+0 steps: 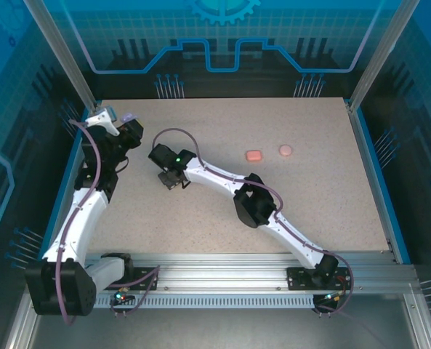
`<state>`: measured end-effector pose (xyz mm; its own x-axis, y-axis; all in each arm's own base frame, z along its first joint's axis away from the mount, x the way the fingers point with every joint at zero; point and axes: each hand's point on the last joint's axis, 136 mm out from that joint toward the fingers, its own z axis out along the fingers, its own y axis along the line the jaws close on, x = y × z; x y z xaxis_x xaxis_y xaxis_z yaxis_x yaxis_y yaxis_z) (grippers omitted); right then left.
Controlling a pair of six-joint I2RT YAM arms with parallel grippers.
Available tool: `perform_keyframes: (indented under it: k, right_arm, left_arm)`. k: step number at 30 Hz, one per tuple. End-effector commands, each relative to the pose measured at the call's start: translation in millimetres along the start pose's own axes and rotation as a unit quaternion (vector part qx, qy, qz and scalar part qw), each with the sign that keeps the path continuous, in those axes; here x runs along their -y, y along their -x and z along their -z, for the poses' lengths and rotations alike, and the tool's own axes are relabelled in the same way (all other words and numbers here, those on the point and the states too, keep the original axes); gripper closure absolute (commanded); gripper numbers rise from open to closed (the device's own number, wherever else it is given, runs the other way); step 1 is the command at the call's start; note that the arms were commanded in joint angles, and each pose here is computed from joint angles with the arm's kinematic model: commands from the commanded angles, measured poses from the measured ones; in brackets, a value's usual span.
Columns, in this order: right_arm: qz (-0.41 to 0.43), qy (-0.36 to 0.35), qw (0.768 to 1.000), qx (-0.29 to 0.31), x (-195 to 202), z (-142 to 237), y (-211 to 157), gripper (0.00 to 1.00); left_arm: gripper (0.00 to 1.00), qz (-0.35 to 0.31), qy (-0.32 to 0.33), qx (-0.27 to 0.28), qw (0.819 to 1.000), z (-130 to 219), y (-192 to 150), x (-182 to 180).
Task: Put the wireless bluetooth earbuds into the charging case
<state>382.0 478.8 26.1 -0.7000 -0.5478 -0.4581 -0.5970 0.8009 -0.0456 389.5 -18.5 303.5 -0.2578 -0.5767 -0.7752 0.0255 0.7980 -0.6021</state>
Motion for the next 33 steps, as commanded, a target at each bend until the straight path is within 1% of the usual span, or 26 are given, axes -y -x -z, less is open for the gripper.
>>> perform_keyframes:
  k: [1, 5, 7, 13, 15, 20, 25, 30, 33]
  right_arm:
    - [-0.019, 0.001, 1.000, -0.004, 13.5, 18.1, 2.2, 0.92]
    - [-0.031, 0.004, 0.999, 0.019, 21.6, 36.1, 12.9, 0.92]
    - [-0.037, 0.007, 0.999, 0.037, 26.7, 50.2, 21.2, 0.94]
    - [-0.059, 0.015, 0.995, 0.084, 49.5, 94.1, 43.2, 0.94]
    - [-0.069, 0.019, 0.992, 0.105, 60.3, 115.9, 51.6, 0.94]
    - [-0.094, 0.016, 0.986, 0.138, 92.7, 154.5, 59.7, 0.93]
    - [-0.117, 0.006, 0.977, 0.177, 129.7, 199.5, 60.1, 0.93]
    - [-0.129, -0.009, 0.967, 0.220, 160.7, 252.8, 57.5, 0.92]
    - [-0.131, -0.019, 0.959, 0.249, 172.6, 286.6, 56.5, 0.92]
  left_arm:
    - [1.00, -0.008, -0.036, 0.014, 0.999, 8.2, 6.5, 13.2]
    - [1.00, -0.016, -0.062, 0.024, 0.998, 13.3, 3.5, 19.0]
    - [1.00, -0.024, -0.078, 0.035, 0.996, 17.2, 3.0, 23.2]
    - [1.00, -0.043, -0.100, 0.053, 0.993, 23.4, 0.1, 31.1]
    - [1.00, -0.057, -0.107, 0.054, 0.991, 23.7, -3.5, 35.9]
    - [1.00, -0.108, -0.136, 0.058, 0.983, 22.2, -16.5, 56.4]
    - [1.00, -0.170, -0.186, 0.056, 0.966, 17.1, -45.3, 82.5]
    - [1.00, -0.244, -0.253, 0.056, 0.935, 13.3, -78.1, 116.2]
    - [1.00, -0.273, -0.280, 0.053, 0.919, 10.0, -93.0, 131.5]
